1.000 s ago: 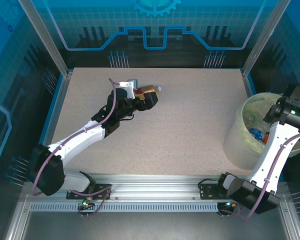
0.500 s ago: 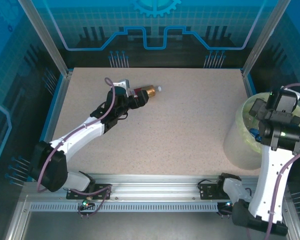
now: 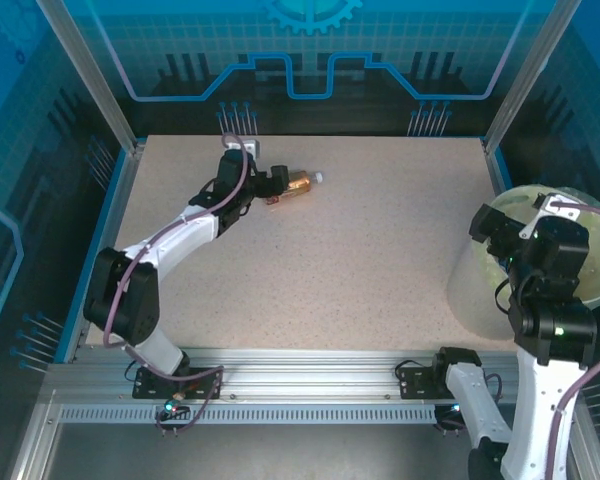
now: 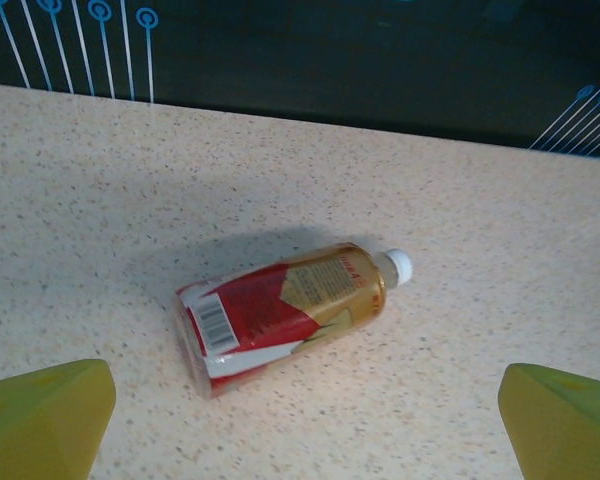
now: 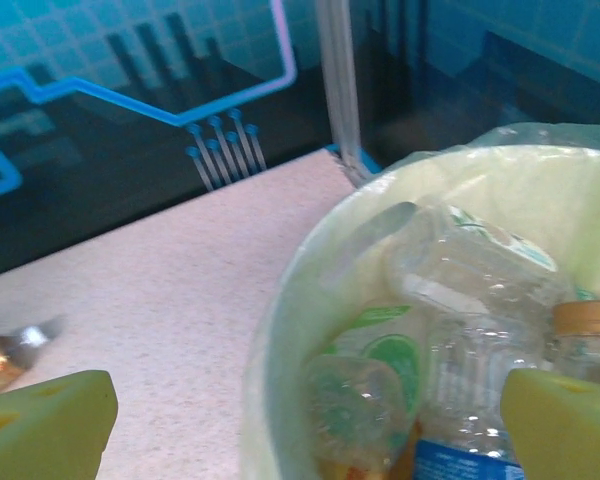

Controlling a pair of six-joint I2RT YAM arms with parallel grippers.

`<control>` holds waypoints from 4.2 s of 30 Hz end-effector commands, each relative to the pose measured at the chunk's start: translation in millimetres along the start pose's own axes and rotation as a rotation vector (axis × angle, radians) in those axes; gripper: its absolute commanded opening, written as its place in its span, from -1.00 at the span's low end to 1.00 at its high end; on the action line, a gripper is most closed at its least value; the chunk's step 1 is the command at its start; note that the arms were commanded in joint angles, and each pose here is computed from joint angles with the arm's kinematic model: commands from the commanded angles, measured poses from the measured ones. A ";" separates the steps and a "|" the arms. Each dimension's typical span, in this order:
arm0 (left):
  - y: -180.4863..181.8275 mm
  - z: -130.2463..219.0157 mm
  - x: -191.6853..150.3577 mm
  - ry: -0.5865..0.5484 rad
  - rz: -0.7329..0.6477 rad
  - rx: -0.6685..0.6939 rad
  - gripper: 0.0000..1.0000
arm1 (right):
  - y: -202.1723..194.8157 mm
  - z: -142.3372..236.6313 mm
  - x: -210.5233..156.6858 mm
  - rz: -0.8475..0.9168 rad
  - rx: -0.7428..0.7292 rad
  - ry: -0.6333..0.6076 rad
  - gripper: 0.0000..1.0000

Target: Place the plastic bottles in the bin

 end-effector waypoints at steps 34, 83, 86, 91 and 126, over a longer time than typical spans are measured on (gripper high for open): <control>26.4 -159.8 -24.7 0.344 0.004 -0.363 0.98 | 63.3 19.0 -2.0 0.002 0.445 -0.010 1.00; -6.3 -113.5 -122.6 0.639 -0.499 -0.067 0.69 | 109.3 13.2 -38.9 0.052 0.738 0.192 1.00; -5.1 -111.9 -122.9 0.640 -0.491 -0.062 0.57 | 108.5 12.9 -39.5 0.058 0.734 0.191 1.00; -13.9 -106.9 -117.4 0.609 -0.454 -0.111 0.32 | 109.7 11.4 -39.7 0.062 0.738 0.194 1.00; -167.6 127.4 -16.8 0.075 0.417 -1.065 -0.15 | 168.6 -19.2 -96.9 0.167 0.859 0.443 1.00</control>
Point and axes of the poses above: each hand's point on the last joint's axis, 136 mm out from that joint toward the fingers, its own z axis back along the fingers, its own y axis along the line the jaws close on, x = y × z, the point moved 2 cm from there along z, back along the fingers, and after that the axes turned 13 degrees about -z, right-handed, at the moved point
